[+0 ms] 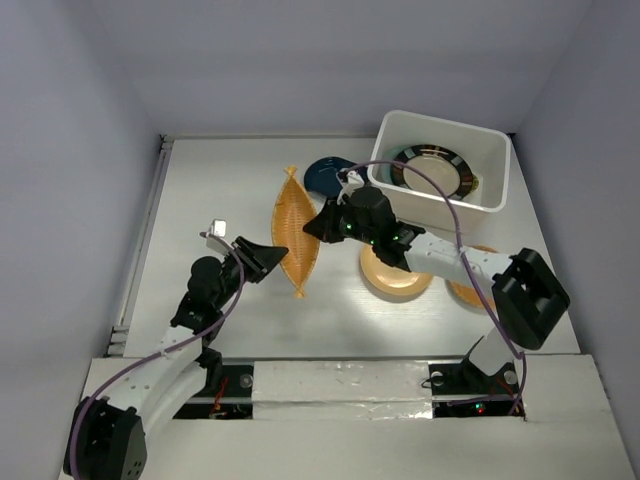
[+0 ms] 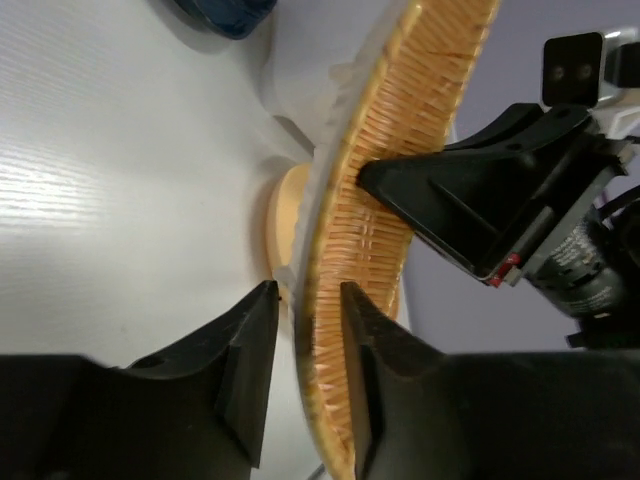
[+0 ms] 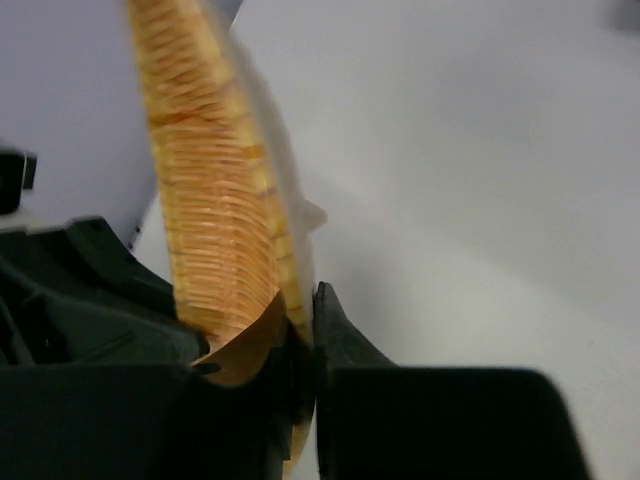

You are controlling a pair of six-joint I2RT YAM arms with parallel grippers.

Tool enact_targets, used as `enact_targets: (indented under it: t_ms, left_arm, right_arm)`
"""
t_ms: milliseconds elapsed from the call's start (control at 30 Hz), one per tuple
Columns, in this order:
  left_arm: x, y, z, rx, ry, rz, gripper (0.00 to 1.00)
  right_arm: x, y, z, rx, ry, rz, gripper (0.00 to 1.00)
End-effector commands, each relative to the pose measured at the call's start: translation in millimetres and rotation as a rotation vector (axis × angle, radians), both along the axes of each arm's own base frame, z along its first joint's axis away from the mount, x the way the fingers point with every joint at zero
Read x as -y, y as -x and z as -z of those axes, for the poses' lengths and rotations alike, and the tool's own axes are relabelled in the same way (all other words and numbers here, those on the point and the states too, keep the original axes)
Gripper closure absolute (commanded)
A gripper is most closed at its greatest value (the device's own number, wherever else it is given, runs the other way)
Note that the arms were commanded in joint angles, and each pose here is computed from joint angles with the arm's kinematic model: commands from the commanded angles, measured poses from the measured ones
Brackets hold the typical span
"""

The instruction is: Place the plates into the plastic bin on the countertop

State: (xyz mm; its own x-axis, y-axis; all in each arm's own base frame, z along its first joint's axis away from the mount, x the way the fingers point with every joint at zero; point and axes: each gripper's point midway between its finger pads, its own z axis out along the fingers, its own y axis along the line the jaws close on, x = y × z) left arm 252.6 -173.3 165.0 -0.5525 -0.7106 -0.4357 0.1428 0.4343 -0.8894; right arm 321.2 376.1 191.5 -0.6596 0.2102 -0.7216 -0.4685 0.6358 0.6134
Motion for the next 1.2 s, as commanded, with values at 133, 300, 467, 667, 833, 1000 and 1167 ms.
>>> enact_targets:
  t_ms: [133, 300, 467, 667, 833, 1000, 1167]
  left_arm:
    - [-2.9, 5.3, -28.7, 0.150, -0.033, 0.012, 0.56]
    - [1.5, 13.2, -24.6, 0.169, -0.056, 0.054, 0.57]
    - [17.3, 23.2, -18.5, 0.185, -0.077, 0.109, 0.78]
    - [45.3, 28.0, -0.4, 0.139, -0.138, 0.163, 0.96]
    - [74.5, 36.4, 28.8, 0.082, -0.277, 0.201, 0.88]
    - [98.1, 31.8, 46.9, 0.062, -0.392, 0.222, 0.70]
    - [129.0, 30.0, 55.8, 0.058, -0.459, 0.257, 0.56]
  right_arm:
    - [47.6, -42.2, -81.7, 0.175, -0.100, 0.257, 1.00]
    - [148.7, -83.8, -127.7, 0.236, -0.158, 0.461, 1.00]
    - [261.4, -124.2, -152.6, 0.257, -0.143, 0.741, 1.00]
    - [338.0, -175.6, -116.5, 0.130, -0.115, 0.873, 1.00]
    - [354.3, -199.4, -72.3, 0.029, -0.047, 0.896, 0.96]
    - [352.8, -197.3, -47.7, -0.017, -0.059, 0.903, 0.85]
    - [353.6, -189.1, -42.7, -0.031, -0.071, 0.918, 0.56]
